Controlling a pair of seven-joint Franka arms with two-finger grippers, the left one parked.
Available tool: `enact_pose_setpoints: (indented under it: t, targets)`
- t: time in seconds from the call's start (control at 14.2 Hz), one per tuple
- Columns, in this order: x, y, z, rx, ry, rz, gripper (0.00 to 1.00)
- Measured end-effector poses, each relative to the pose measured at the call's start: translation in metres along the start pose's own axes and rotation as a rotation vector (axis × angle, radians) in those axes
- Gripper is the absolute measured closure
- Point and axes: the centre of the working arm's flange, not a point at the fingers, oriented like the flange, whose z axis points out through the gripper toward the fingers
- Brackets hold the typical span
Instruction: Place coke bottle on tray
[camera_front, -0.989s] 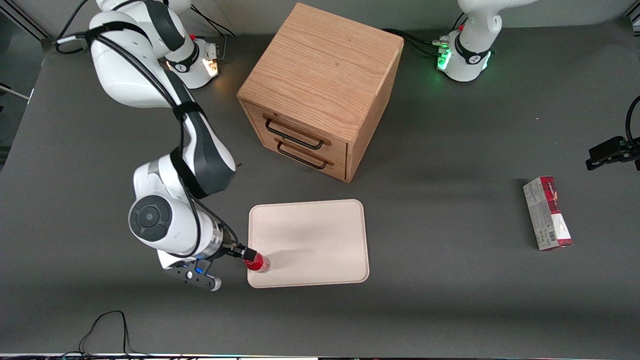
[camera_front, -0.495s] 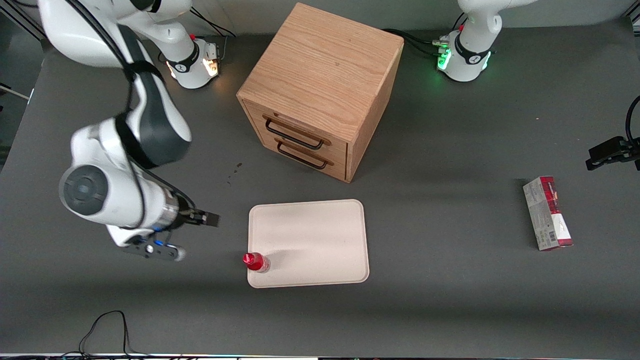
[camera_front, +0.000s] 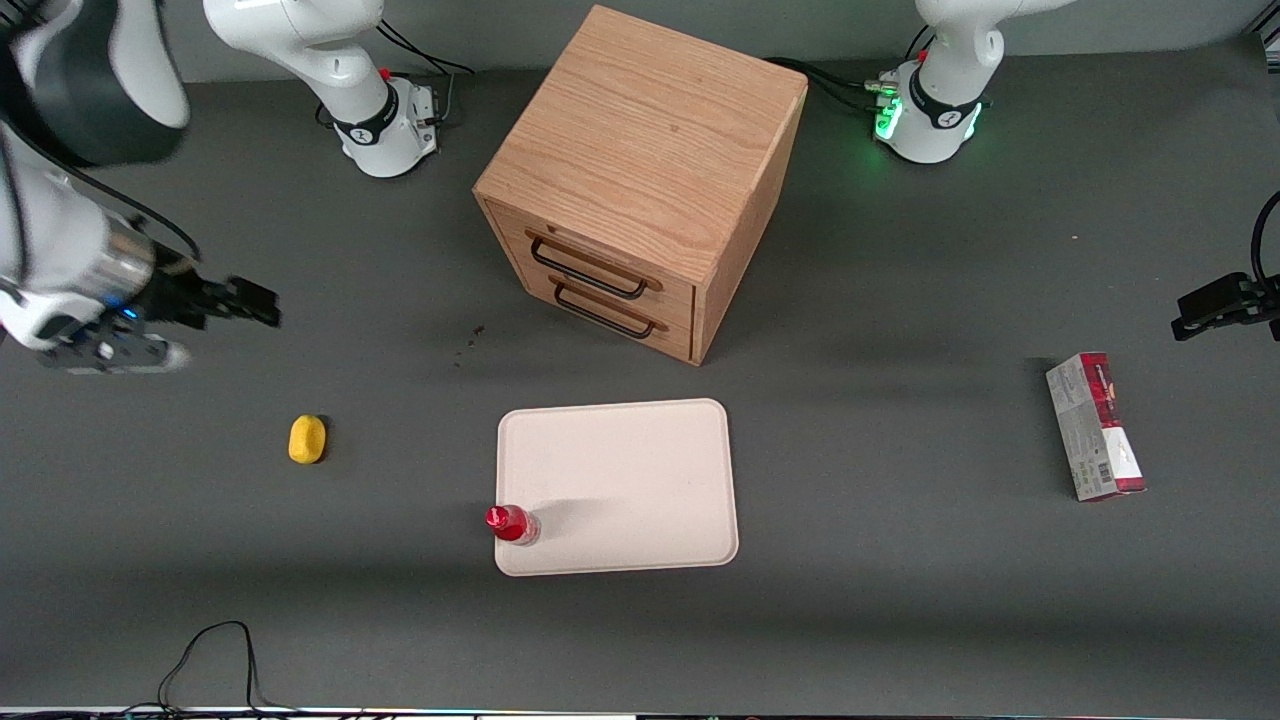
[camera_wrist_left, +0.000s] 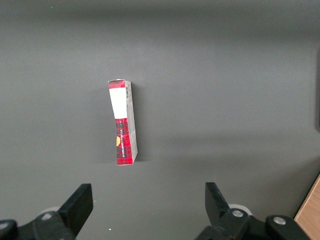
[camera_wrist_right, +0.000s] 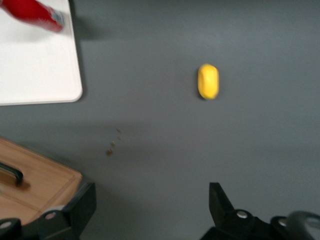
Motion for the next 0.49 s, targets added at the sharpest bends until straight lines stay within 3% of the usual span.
enact_pose_setpoints:
  t: [0.49]
  targets:
    - [-0.014,0.024,-0.035,0.011,0.048,0.021,0.00]
